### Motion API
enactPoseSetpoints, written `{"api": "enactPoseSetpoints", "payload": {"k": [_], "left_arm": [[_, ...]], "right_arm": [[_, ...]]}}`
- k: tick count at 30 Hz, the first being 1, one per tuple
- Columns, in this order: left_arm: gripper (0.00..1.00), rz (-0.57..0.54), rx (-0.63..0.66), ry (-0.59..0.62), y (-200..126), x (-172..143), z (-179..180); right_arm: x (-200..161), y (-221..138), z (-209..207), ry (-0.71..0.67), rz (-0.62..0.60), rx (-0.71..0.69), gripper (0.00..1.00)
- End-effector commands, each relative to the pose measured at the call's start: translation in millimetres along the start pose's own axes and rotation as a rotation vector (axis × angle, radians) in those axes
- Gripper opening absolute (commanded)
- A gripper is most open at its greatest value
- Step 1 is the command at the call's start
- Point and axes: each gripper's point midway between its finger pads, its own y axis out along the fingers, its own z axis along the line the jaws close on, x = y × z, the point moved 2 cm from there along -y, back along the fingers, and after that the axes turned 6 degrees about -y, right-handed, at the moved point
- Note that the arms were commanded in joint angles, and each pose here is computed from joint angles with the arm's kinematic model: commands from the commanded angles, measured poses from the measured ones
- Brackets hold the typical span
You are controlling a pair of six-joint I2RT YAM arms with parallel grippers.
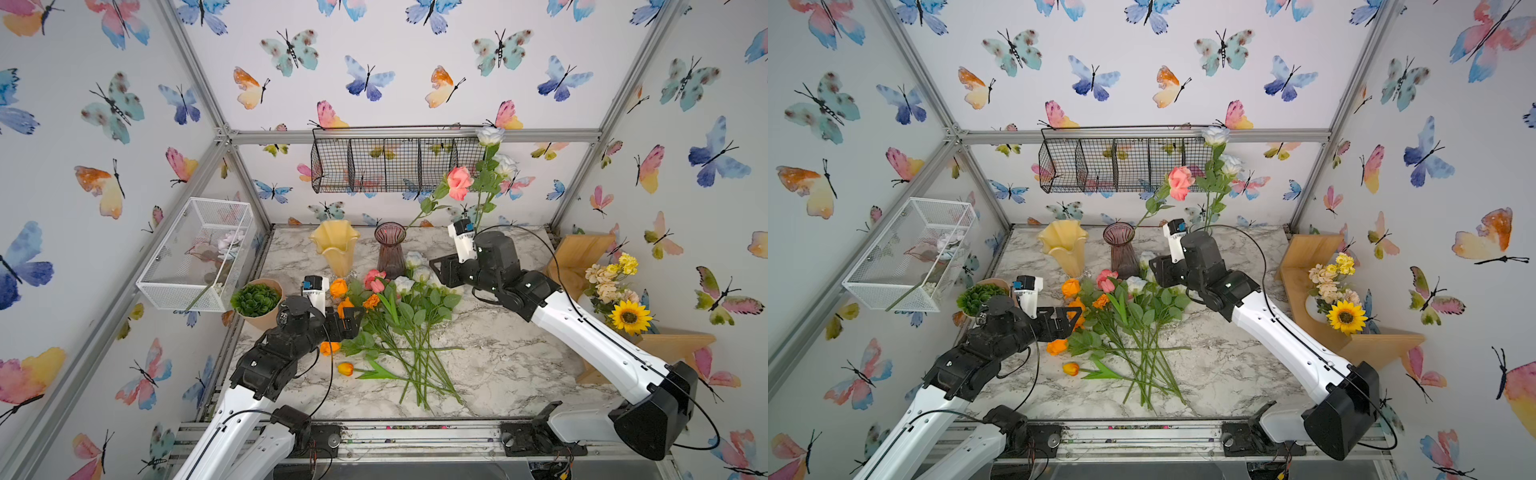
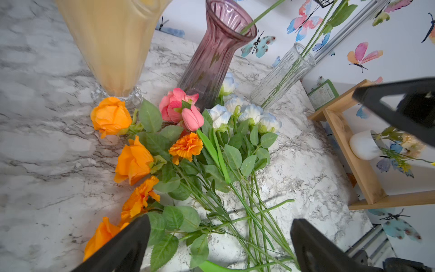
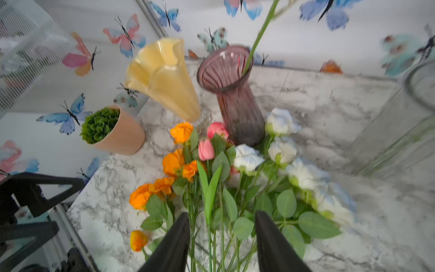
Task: Arrange the flowers in different vases according to their colors
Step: Insert the flower into the vase, then pick up the flower at the center of the board.
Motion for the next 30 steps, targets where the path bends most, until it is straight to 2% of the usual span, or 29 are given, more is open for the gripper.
{"api": "enactPoseSetpoints", "payload": {"k": [1, 5, 8, 13, 25, 30], "left_arm": [[0.98, 0.024, -0.061, -0.08, 6.6, -3.7, -16.1], [0.98, 0.05, -0.067, -0.143, 17.3, -20.1, -15.3], [0.98, 0.066, -0.044, -0.173, 22.7, -32.6, -7.0], [0.99, 0.076, -0.022, -0.214, 24.9, -49.2, 5.9], [0.99, 0.129, -0.035, -0.235, 27.9, -79.5, 12.5], [0.99, 0.101, -0.041, -0.247, 23.6, -85.5, 18.6]], "right_arm": [[-50.1, 6.2, 25.2, 0.08, 0.145, 0.073, 0.46], [-87.8, 29.2, 47.4, 0.108, 0.25, 0.116, 0.44], [-112.9, 45.8, 50.9, 0.119, 0.333, 0.111, 0.39], [-136.3, 63.5, 48.9, 0.12, 0.368, 0.132, 0.33], [-152.5, 109.1, 40.7, 0.067, 0.438, 0.084, 0.31], [-152.2, 127.8, 41.5, 0.057, 0.454, 0.079, 0.32]]}}
